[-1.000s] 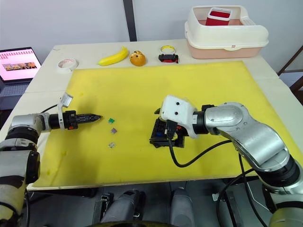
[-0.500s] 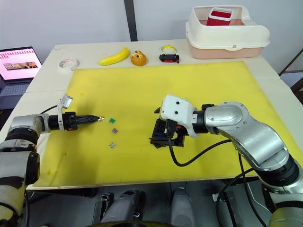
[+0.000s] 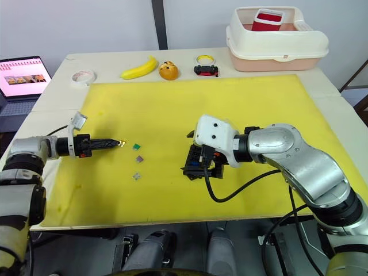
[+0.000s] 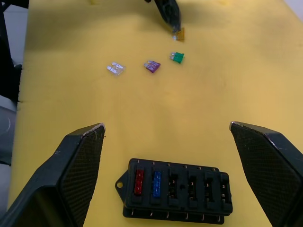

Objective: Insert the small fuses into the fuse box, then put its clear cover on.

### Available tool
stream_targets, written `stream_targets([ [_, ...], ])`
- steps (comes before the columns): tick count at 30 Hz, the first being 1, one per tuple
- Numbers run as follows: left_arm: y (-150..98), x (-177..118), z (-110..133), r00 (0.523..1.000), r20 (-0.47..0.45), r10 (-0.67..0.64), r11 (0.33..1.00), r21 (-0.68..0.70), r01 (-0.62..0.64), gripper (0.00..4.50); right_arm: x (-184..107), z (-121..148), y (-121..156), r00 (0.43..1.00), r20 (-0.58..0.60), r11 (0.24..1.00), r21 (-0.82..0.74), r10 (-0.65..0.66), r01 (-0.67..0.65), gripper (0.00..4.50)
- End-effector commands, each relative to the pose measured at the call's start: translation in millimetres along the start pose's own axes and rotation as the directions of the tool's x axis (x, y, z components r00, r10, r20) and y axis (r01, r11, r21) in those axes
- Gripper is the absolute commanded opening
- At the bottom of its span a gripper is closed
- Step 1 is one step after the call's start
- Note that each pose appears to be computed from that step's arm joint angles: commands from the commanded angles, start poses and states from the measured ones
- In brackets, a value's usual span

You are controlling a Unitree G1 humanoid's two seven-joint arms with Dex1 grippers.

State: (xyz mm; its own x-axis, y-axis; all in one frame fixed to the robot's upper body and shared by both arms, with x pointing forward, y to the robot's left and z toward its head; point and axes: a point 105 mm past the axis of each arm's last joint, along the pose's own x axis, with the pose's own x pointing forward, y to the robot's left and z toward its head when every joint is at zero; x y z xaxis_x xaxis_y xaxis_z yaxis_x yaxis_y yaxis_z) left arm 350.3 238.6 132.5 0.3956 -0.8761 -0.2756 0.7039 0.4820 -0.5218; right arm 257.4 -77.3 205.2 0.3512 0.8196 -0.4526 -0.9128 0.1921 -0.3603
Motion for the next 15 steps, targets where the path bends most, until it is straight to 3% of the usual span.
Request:
stream_targets([
  [1, -25, -4, 23, 0.996, 0.034, -0.086, 0.993, 0.084, 0.083, 0.02, -8, 15, -1, 0.998, 0.054, 1.000, 0.000, -0.015, 0.015, 4.50],
  [9, -94, 11, 49, 0.959, -0.006, -0.283, 0.928, 0.250, 0.276, 0.02, -17, 39, -7, 0.983, 0.185, 0.981, 0.192, -0.003, -0.033, 4.50],
  [15, -151, 33, 61, 0.889, -0.064, -0.454, 0.808, 0.391, 0.441, 0.02, -25, 50, -11, 0.970, 0.238, 0.915, 0.378, 0.049, -0.139, 4.50],
])
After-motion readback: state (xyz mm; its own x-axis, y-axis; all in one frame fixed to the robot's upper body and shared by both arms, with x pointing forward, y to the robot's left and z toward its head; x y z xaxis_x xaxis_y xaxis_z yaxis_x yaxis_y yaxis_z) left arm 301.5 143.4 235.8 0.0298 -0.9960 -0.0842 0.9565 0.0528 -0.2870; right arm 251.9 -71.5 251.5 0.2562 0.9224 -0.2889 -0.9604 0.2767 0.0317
